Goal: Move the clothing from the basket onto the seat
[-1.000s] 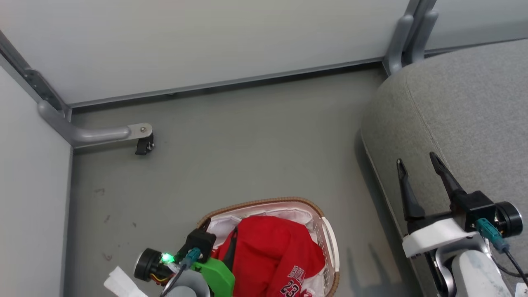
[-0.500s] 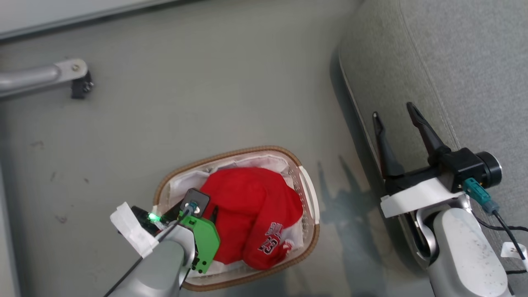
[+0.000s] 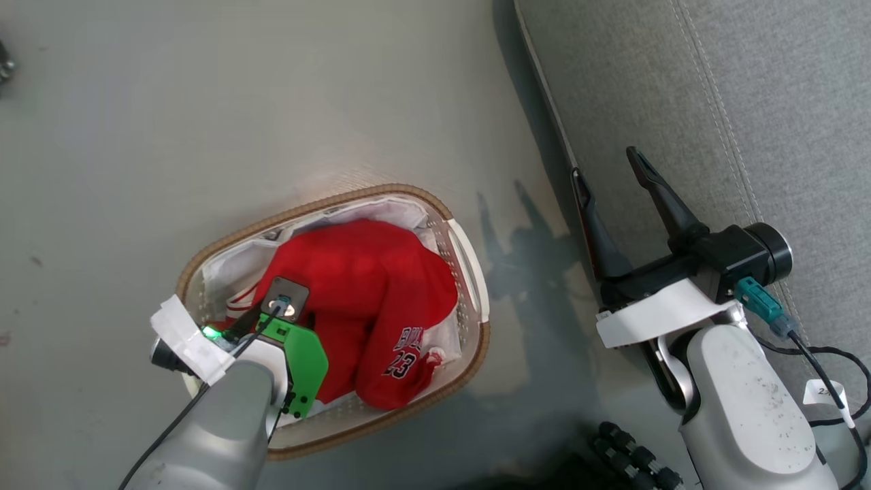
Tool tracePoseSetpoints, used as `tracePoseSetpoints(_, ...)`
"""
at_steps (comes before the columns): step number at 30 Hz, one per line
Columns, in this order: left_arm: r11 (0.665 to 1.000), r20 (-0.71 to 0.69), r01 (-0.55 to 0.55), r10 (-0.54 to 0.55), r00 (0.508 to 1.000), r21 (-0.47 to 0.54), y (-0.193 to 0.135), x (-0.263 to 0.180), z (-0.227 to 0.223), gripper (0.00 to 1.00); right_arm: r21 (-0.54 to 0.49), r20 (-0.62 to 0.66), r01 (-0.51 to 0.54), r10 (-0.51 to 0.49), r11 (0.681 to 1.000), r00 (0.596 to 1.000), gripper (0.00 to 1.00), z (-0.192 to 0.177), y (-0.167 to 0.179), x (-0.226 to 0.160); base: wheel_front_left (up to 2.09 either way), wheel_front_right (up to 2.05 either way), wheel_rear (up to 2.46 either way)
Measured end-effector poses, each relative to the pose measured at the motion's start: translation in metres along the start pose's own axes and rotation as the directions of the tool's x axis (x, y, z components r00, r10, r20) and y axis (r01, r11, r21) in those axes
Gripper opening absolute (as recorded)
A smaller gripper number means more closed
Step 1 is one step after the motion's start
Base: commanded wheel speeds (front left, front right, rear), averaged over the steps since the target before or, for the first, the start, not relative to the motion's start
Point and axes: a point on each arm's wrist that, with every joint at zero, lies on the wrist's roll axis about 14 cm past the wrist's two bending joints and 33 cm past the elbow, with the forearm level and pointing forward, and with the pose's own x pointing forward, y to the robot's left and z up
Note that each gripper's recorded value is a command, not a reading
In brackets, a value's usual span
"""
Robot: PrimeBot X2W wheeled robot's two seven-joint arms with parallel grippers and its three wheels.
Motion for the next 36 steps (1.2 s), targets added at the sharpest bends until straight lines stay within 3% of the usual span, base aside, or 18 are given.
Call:
tracePoseSetpoints(4,1.000,-0.029,-0.003,0.002,1.000,-0.027,0.000,0.010,-0.005,1.00,-0.002,-0.015,0.012,-0.012,1.000,1.000,1.00,-0.005,-0.005,0.000,0.00,0.00,0.00)
tracePoseSetpoints(5,1.000,-0.037,0.003,-0.004,0.999,-0.027,-0.002,0.011,-0.006,0.89,-0.002,-0.020,0.014,-0.014,1.000,1.000,1.00,-0.007,-0.006,-0.001,0.00,0.00,0.00)
tracePoseSetpoints(6,1.000,-0.049,0.008,-0.009,0.999,-0.030,-0.003,0.013,-0.008,0.55,-0.001,-0.023,0.017,-0.017,1.000,1.000,1.00,-0.008,-0.007,-0.001,0.00,0.00,0.00)
tracePoseSetpoints(7,0.999,-0.057,0.012,-0.014,0.998,-0.032,-0.004,0.014,-0.010,0.34,-0.001,-0.025,0.019,-0.019,1.000,0.999,1.00,-0.009,-0.008,-0.002,0.00,0.00,0.00)
tracePoseSetpoints(8,0.999,-0.064,0.017,-0.020,0.998,-0.033,-0.005,0.015,-0.011,0.05,-0.001,-0.026,0.021,-0.021,1.000,0.999,1.00,-0.009,-0.009,-0.002,0.00,0.00,0.00)
tracePoseSetpoints(9,0.999,-0.067,0.021,-0.024,0.997,-0.035,-0.006,0.015,-0.012,0.00,-0.002,-0.027,0.022,-0.022,1.000,0.999,1.00,-0.009,-0.009,-0.002,0.00,0.00,0.00)
tracePoseSetpoints(25,0.999,0.141,0.039,-0.036,0.989,-0.021,-0.017,-0.016,0.021,0.00,-0.026,0.012,0.038,-0.037,0.999,0.999,1.00,0.010,-0.012,-0.010,0.00,0.00,0.00)
tracePoseSetpoints(36,0.997,0.376,0.036,-0.060,0.925,0.071,-0.035,-0.074,0.083,0.00,-0.045,0.037,0.056,-0.054,0.997,0.998,1.00,0.029,-0.009,-0.045,0.00,0.00,0.00)
